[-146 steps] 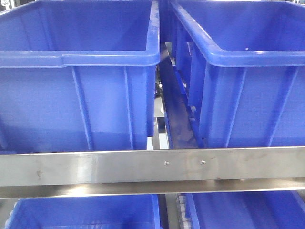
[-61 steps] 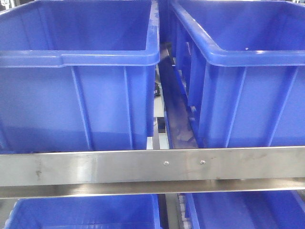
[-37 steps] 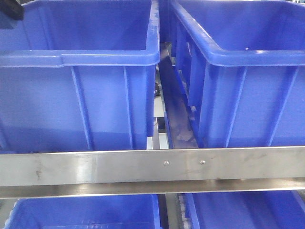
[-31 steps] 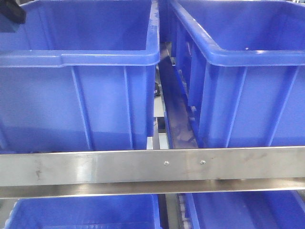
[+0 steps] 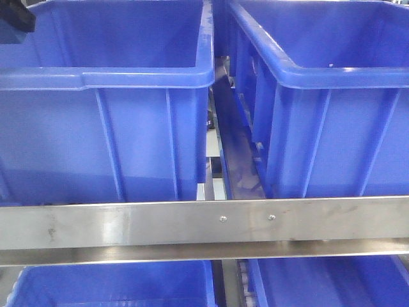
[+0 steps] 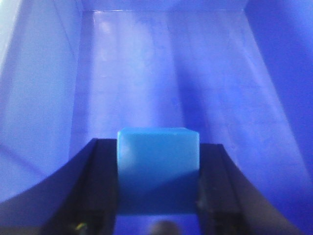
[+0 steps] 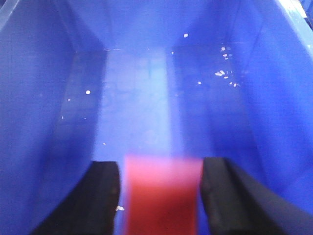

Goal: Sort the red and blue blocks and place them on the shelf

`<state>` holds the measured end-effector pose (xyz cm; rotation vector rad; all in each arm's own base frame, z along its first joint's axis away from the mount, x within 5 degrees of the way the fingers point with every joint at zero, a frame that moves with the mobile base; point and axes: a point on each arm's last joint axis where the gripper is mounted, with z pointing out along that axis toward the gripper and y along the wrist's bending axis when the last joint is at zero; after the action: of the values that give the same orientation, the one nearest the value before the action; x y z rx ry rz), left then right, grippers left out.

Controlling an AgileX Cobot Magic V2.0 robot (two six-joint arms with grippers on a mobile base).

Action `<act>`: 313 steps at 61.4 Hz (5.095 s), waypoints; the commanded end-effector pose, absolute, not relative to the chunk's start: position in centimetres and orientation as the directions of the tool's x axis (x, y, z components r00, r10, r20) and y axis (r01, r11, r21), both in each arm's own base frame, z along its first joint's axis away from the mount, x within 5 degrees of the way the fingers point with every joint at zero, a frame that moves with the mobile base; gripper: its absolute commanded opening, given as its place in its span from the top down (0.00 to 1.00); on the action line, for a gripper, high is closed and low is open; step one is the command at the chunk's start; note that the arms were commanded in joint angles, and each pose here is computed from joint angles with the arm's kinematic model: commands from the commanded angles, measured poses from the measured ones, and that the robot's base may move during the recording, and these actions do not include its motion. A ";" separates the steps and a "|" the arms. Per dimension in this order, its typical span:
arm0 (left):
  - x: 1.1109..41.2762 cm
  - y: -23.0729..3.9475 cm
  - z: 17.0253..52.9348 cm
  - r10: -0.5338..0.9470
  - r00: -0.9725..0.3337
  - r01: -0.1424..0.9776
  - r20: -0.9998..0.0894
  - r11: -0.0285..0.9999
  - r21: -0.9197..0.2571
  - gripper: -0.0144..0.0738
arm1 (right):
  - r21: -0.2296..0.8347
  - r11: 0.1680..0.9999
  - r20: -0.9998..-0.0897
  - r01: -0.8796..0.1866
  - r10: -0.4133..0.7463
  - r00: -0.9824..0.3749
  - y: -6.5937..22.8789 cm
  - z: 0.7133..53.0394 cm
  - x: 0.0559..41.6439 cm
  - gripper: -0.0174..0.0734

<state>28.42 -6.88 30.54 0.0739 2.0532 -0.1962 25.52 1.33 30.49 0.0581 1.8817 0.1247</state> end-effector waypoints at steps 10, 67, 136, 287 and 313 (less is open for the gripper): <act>28.4 -7.3 33.2 -0.056 -0.357 0.180 -0.933 0.975 -0.128 0.27 | 0.083 0.994 -0.981 -0.066 0.069 -0.183 1.4 32.8 25.6 0.27; 27.2 -6.7 33.8 -0.069 -0.395 0.141 -0.916 0.981 -0.134 0.68 | 0.085 0.994 -0.982 -0.068 0.072 -0.176 1.5 32.9 25.6 0.75; 13.6 -2.7 31.6 -0.052 -0.279 0.137 -0.959 0.986 -0.093 0.68 | 0.076 0.992 -0.992 -0.101 0.065 -0.109 1.6 31.5 14.2 0.75; 11.9 -2.2 30.2 -0.054 -0.277 0.130 -0.959 0.987 -0.093 0.68 | 0.102 0.992 -0.994 -0.078 0.105 0.040 0.3 21.1 5.3 0.75; 11.9 -2.2 30.2 -0.054 -0.277 0.130 -0.959 0.987 -0.093 0.68 | 0.125 0.989 -0.991 -0.079 0.128 0.034 0.3 20.5 5.4 0.75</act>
<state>11.65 -1.99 28.70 0.0370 1.9361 -0.1526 5.66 0.18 18.97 0.0622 1.6577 0.1433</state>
